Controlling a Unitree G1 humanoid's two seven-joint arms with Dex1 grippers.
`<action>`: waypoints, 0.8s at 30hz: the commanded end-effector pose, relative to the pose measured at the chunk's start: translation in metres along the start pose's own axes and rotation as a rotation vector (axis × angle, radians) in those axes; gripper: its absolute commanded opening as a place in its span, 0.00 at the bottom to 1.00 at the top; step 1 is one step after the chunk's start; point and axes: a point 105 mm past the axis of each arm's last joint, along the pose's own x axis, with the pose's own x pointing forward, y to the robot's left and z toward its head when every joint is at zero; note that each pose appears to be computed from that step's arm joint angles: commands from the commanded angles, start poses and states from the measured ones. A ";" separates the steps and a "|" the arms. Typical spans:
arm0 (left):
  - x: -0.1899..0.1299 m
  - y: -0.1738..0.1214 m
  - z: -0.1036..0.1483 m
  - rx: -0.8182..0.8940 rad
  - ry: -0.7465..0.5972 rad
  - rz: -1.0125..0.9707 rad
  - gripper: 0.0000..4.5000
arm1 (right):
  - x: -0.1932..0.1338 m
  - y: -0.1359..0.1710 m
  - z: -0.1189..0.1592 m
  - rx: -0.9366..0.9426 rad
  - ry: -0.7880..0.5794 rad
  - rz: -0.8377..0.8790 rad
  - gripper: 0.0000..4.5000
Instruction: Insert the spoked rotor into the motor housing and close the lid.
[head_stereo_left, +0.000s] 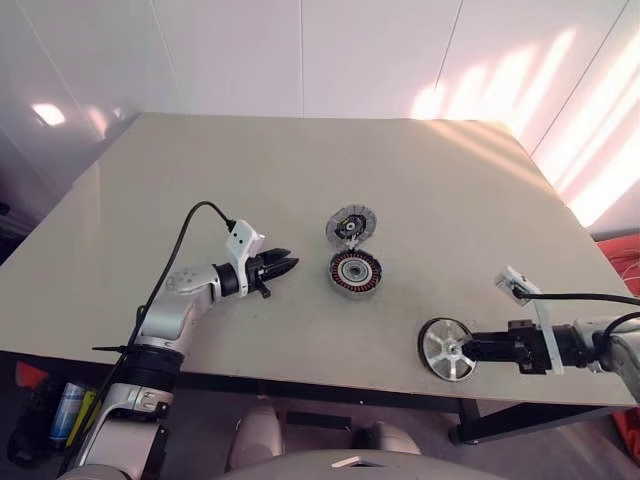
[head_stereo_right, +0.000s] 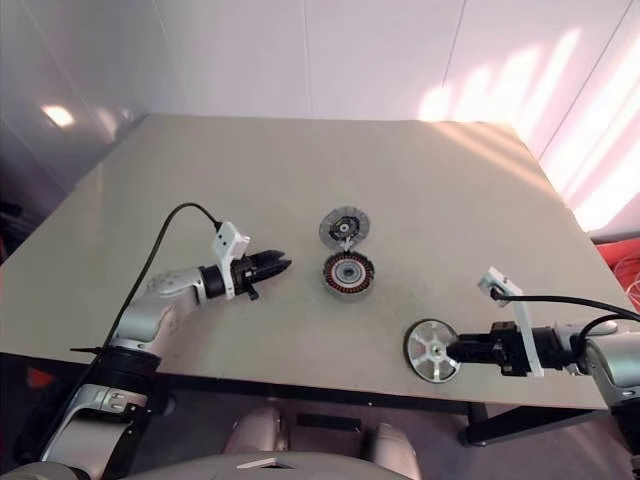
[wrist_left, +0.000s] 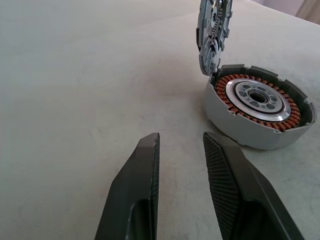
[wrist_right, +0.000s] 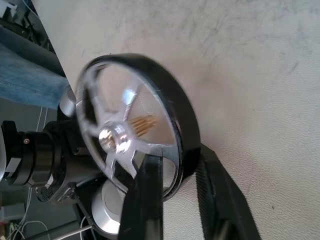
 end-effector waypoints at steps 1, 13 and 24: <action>0.001 -0.003 0.019 0.042 -0.047 -0.008 0.33 | -0.002 -0.006 0.003 -0.029 -0.015 -0.019 0.09; 0.004 -0.003 0.015 0.035 -0.043 -0.009 0.33 | 0.035 0.037 0.118 -0.236 -0.271 0.072 0.09; -0.006 0.006 0.019 0.016 -0.058 0.043 0.33 | 0.097 0.050 0.160 -0.179 -0.143 0.009 0.09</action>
